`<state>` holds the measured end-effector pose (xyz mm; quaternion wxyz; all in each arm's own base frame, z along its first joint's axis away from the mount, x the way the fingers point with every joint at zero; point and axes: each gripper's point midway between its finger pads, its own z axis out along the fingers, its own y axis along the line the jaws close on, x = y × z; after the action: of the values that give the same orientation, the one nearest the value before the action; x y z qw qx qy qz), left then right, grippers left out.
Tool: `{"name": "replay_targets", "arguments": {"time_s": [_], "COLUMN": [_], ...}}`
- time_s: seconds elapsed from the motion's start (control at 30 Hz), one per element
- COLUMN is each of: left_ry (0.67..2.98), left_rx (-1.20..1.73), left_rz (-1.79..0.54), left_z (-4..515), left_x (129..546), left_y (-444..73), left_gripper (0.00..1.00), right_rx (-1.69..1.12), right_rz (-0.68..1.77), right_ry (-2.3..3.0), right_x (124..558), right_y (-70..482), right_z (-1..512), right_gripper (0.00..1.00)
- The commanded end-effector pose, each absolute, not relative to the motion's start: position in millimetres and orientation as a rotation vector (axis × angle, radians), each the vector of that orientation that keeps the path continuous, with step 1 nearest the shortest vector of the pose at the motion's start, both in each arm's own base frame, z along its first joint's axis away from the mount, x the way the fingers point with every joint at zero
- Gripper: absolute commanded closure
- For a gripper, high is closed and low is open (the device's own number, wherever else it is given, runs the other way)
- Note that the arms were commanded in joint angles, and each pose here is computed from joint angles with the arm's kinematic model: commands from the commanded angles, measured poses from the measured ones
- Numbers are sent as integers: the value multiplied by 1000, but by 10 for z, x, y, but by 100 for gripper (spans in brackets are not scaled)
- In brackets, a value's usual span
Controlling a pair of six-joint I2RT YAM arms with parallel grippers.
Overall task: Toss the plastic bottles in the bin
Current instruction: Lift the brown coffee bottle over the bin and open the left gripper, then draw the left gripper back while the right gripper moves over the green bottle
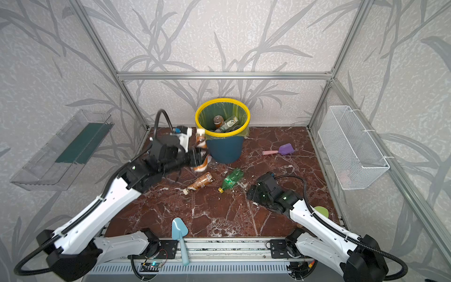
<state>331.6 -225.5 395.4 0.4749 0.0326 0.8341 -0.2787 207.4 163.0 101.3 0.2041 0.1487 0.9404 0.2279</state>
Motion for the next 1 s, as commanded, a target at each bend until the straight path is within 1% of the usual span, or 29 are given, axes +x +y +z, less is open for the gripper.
{"name": "replay_targets", "arguments": {"time_s": [0.0,0.03,0.1,0.17,0.2,0.27,0.4,0.47,0.57,0.77,0.87,0.93,0.97], "left_ry": [1841,1797,1750,1646,1633,1637,1599,1628,1716,1910,2018,2081,2108], "left_rx": [131,108,73,21,0,-19,-5,5,11,-57,-96,-118,-134], "left_rz": [-678,-684,-675,-706,-734,-727,-747,-739,-724,-671,-641,-624,-613], "left_z": [4850,5111,5412,5716,5758,5800,5751,5604,5201,4135,3574,3245,3109], "left_x": [3893,4073,4280,4271,4276,4249,3996,3853,3671,3377,3216,3094,3045], "left_y": [-2389,-2405,-2391,-2279,-2235,-2166,-2061,-1999,-1924,-1710,-1611,-1544,-1508], "left_gripper": [28,21,13,3,1,1,2,4,7,11,12,13,13], "right_rx": [391,392,397,417,426,441,447,448,445,455,465,473,477], "right_rz": [632,626,610,609,611,613,598,599,594,615,627,630,630], "right_ry": [2591,2583,2570,2554,2549,2542,2542,2544,2565,2597,2615,2625,2629], "right_x": [2065,2054,2025,1996,1980,1953,1916,1915,1920,1973,2005,2027,2038], "right_y": [1595,1567,1505,1452,1432,1399,1350,1351,1378,1497,1564,1606,1620], "right_z": [1220,1263,1315,1352,1358,1376,1389,1376,1314,1153,1073,1029,1009], "right_gripper": [15,15,14,14,14,14,15,14,14,14,8,1,1]}}
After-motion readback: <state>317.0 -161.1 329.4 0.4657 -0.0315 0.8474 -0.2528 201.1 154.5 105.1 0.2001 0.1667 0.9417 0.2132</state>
